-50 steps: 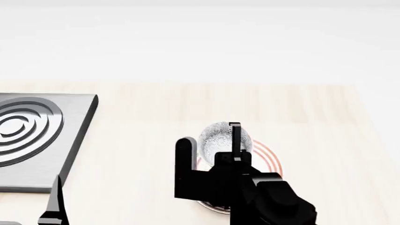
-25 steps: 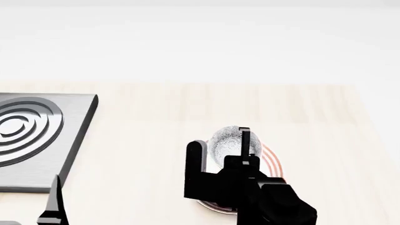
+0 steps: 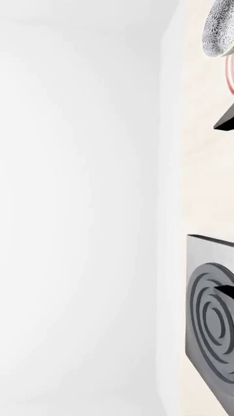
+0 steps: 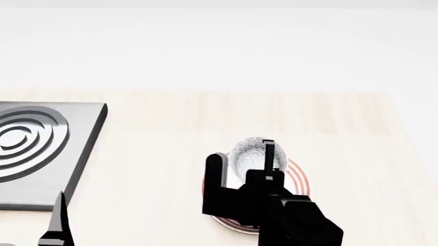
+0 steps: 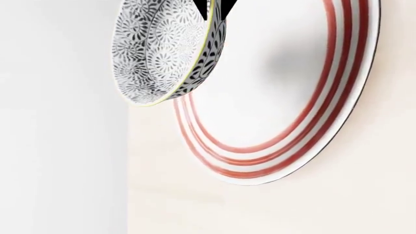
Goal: Pick the akita bowl between the plate and the ramekin and place it on the plate.
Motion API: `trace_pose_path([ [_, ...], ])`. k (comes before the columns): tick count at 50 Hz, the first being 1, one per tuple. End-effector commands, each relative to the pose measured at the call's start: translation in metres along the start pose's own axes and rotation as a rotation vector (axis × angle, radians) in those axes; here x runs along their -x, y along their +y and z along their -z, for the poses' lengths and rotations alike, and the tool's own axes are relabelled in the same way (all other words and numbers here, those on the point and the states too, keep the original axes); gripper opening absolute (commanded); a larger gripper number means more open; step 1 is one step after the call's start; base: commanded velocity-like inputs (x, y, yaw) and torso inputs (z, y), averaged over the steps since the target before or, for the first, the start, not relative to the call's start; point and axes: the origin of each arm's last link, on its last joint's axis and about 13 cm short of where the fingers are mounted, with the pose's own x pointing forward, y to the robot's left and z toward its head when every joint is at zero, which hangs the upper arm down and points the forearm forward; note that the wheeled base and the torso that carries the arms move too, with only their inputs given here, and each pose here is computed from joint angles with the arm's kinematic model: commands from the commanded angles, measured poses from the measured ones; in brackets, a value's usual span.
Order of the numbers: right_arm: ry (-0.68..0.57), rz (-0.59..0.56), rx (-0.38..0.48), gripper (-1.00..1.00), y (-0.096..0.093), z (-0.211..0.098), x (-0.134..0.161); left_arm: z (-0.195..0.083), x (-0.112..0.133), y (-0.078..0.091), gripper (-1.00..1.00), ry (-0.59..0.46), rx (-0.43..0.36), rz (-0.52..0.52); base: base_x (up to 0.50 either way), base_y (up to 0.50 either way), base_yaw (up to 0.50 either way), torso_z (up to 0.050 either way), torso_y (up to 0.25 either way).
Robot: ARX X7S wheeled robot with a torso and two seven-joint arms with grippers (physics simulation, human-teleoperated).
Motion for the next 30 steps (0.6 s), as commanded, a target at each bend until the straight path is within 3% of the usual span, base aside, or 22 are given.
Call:
trace_pose_path([
  [1, -0.005, 0.018, 0.018, -1.00, -0.0059, -0.0111, -0.0039, -0.0017, -0.0022, 0.0028, 1.00, -0.020, 0.007, 0.004, 0.00, 0.00, 0.00, 0.000, -0.164],
  [7, -0.005, 0.018, 0.018, -1.00, -0.0056, -0.0107, -0.0036, -0.0021, -0.0022, 0.0025, 1.00, -0.037, -0.007, 0.000, 0.00, 0.00, 0.00, 0.002, -0.250],
  [9, -0.006, 0.017, 0.018, -1.00, -0.0056, -0.0109, -0.0035, -0.0035, -0.0025, 0.0030, 1.00, -0.045, 0.033, -0.010, 0.00, 0.00, 0.00, 0.002, -0.250],
  [24, -0.003, 0.019, 0.009, -1.00, -0.0057, -0.0093, -0.0032, -0.0044, -0.0031, 0.0026, 1.00, -0.037, 0.032, -0.012, 0.00, 0.00, 0.00, 0.000, 0.000],
  [25, -0.004, 0.023, 0.013, 1.00, -0.0058, -0.0093, -0.0031, -0.0044, -0.0031, 0.0027, 1.00, -0.036, 0.032, -0.012, 0.00, 0.00, 0.00, 0.000, 0.000],
  [30, -0.004, 0.015, 0.012, 1.00, -0.0066, -0.0097, -0.0012, -0.0043, -0.0030, 0.0029, 1.00, -0.035, 0.035, -0.013, 0.00, 0.00, 0.00, 0.000, 0.000],
])
